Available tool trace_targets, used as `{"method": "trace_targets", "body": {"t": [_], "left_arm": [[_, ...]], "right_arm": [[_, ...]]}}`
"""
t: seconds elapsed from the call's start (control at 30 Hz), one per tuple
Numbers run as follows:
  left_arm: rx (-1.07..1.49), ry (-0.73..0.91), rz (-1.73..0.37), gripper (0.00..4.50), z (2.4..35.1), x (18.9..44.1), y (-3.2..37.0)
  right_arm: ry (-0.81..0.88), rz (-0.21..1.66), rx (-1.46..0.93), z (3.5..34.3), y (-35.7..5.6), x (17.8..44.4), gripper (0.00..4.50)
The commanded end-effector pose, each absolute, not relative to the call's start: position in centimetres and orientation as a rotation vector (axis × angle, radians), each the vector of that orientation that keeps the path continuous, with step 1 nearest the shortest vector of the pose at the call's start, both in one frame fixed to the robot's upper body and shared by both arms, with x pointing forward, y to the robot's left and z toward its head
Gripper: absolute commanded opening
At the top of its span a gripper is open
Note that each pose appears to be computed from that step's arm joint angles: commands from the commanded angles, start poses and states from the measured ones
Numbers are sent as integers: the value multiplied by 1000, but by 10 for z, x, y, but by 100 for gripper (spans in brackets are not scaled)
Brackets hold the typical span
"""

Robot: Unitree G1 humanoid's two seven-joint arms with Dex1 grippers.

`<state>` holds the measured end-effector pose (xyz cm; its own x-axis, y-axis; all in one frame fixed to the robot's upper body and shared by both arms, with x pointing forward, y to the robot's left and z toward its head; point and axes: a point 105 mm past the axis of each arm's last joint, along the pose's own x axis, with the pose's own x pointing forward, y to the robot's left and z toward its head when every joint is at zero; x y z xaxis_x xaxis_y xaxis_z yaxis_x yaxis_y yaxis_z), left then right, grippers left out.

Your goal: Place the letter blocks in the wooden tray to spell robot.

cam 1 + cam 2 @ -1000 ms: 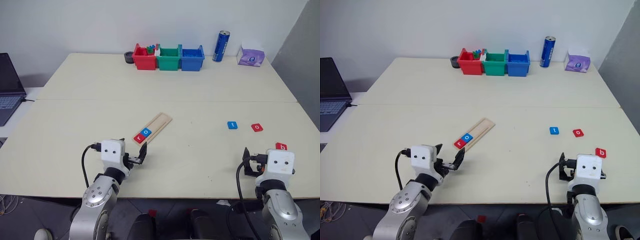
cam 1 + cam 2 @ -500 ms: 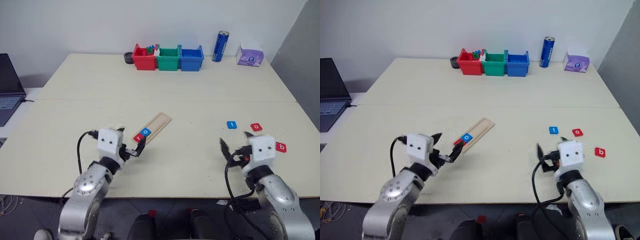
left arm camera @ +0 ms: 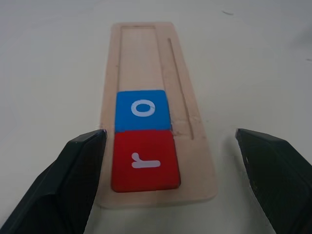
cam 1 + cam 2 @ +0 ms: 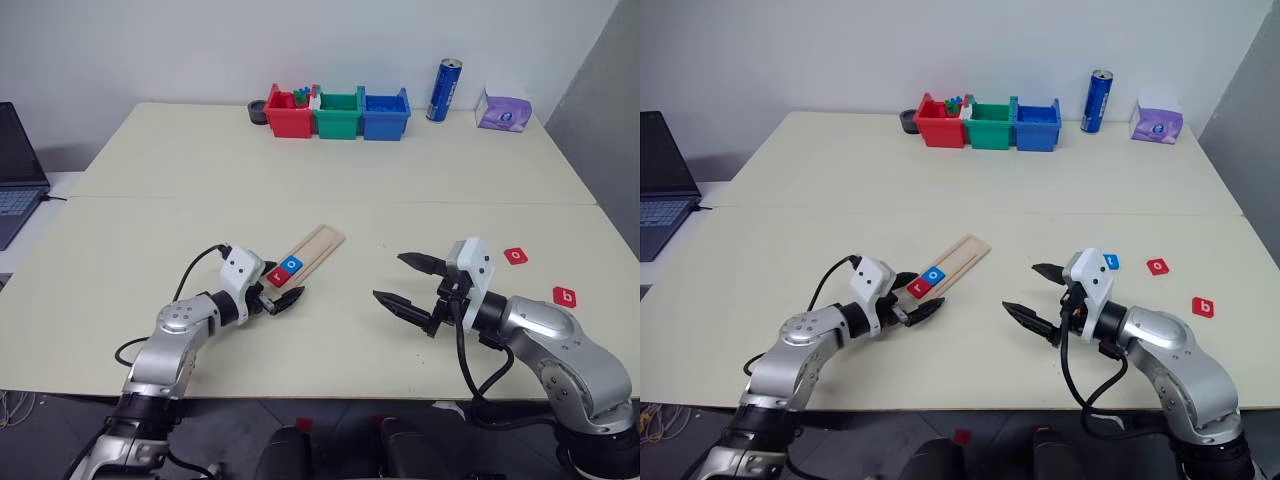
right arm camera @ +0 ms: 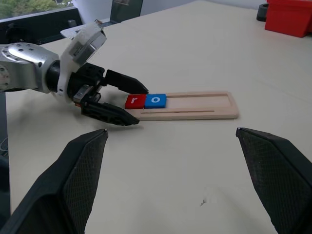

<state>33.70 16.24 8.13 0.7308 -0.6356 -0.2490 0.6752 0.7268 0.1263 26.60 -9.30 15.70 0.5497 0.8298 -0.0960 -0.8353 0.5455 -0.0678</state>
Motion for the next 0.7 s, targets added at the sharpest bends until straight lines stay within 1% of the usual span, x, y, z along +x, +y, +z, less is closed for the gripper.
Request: {"method": "trace_targets", "body": {"t": [0.03,0.23,0.5,0.67,0.7], "left_arm": [[244,145,-732,450,87,344,158],[258,173,-716,450,74,351,158],[221,273,-718,450,50,353,159],[255,304,-736,450,46,355,159],[257,306,-739,431,47,355,160]], "right_arm": [[20,1002,-117,164,-90,263,448],[12,981,-97,166,-89,261,448],[2,985,-97,171,-88,262,448],[4,989,-95,172,-86,262,448],[3,989,-94,173,-86,262,450]]}}
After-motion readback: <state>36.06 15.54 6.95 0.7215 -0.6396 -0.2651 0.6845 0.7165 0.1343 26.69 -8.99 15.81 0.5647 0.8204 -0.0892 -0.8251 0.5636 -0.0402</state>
